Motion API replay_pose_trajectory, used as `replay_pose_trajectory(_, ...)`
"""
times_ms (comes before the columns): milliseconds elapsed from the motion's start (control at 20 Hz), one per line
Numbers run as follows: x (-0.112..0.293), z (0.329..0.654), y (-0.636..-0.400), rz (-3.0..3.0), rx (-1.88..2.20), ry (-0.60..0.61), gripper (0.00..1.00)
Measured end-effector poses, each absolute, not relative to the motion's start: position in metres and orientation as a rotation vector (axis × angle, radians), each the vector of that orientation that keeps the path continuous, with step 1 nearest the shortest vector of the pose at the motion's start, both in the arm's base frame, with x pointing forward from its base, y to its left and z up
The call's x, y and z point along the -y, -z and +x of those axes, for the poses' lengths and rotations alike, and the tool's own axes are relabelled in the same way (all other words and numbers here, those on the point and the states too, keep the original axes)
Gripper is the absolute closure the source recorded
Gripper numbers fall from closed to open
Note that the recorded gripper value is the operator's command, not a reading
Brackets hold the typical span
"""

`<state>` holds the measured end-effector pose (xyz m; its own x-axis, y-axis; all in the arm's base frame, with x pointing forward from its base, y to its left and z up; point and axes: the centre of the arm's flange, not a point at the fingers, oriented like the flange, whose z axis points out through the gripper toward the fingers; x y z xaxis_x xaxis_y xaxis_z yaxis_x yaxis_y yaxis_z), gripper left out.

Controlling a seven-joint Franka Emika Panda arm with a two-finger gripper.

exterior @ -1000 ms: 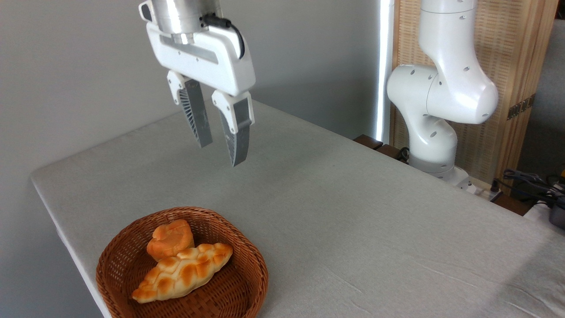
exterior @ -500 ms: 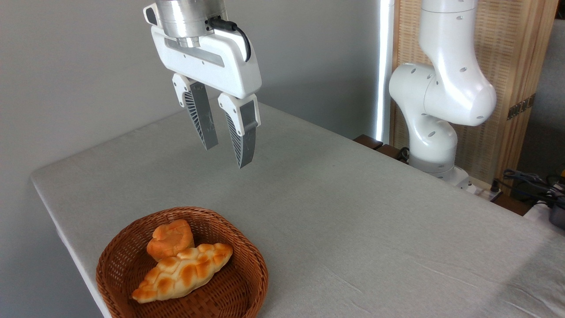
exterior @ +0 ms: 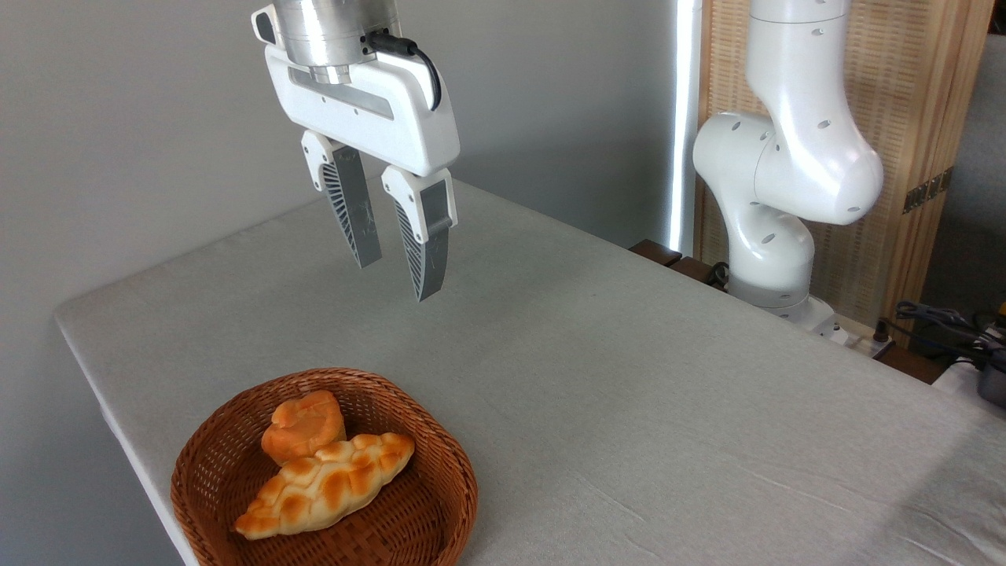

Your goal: Put bread into the basket

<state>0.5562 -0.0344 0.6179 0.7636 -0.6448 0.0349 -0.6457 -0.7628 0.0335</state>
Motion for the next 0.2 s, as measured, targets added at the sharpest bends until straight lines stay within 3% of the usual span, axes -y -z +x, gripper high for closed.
replay_pose_trajectory(200, 0.0351, 0.5596, -0.6145, 2.909, 1.066, -0.037, 0.0)
